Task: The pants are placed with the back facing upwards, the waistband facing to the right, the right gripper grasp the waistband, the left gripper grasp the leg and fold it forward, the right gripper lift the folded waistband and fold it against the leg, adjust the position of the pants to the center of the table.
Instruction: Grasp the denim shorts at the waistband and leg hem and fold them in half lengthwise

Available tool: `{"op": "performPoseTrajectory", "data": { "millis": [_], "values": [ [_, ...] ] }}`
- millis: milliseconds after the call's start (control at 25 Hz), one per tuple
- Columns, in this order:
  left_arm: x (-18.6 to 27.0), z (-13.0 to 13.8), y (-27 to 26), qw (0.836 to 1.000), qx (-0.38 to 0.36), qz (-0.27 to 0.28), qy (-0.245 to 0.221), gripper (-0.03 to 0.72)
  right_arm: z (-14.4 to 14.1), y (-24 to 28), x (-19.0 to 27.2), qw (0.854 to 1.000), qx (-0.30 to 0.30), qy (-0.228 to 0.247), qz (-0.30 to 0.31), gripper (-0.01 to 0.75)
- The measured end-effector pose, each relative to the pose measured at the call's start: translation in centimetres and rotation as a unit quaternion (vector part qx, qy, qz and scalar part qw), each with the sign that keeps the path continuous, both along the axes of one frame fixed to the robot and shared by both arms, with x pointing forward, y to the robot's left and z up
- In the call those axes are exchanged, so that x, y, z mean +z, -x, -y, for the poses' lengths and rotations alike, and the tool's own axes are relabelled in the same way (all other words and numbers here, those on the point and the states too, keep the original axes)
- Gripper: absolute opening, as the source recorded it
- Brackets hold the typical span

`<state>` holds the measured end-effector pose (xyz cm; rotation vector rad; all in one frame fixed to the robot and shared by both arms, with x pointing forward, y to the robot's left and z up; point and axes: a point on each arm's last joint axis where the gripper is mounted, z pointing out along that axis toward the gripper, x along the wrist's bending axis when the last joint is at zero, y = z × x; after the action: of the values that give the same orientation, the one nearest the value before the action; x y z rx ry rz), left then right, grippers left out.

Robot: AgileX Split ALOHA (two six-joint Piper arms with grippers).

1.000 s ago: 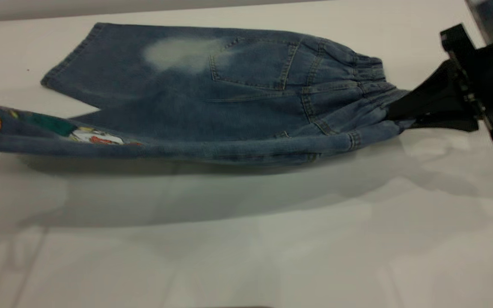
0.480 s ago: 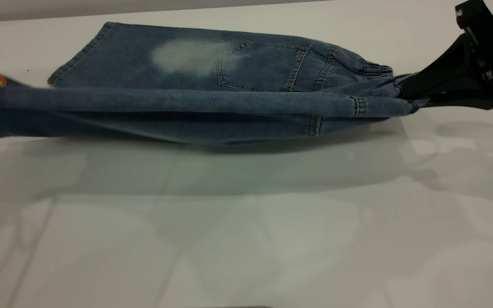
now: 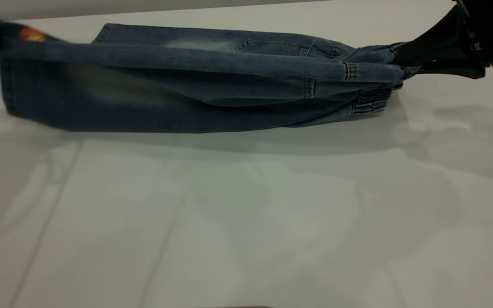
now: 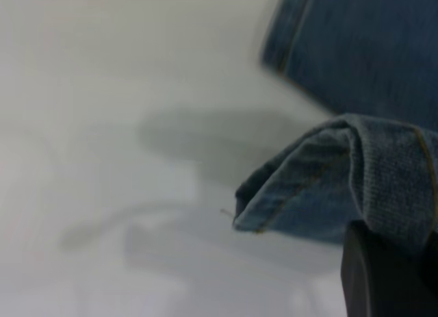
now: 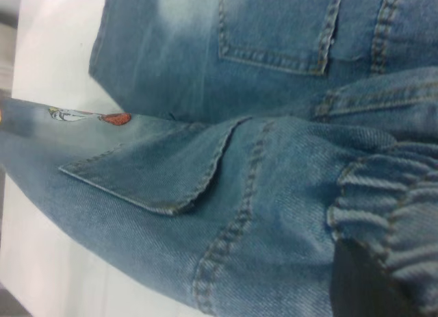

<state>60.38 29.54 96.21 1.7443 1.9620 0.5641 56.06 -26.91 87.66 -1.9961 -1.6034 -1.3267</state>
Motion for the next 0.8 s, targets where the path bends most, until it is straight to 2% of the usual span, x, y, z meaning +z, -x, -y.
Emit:
{"op": "performPoseTrajectory", "data": {
  "millis": [360,560,800],
  "values": [
    [-0.4,4.2,-5.7,0.998,-0.059,0.031,-0.007,0.051,0.4,-3.2,-1.4,1.000,-0.005,0.005,0.012,0.044],
    [-1.0,4.6,-7.5,0.997,-0.067,0.037,-0.012,0.051,0.7,-4.8,-0.4,0.999,-0.009,0.011,0.038,0.044],
    [-1.9,4.7,-8.7,0.997,-0.070,0.041,-0.014,0.051,1.4,-5.9,-0.2,0.997,-0.049,0.039,0.041,0.044]
  ]
}}
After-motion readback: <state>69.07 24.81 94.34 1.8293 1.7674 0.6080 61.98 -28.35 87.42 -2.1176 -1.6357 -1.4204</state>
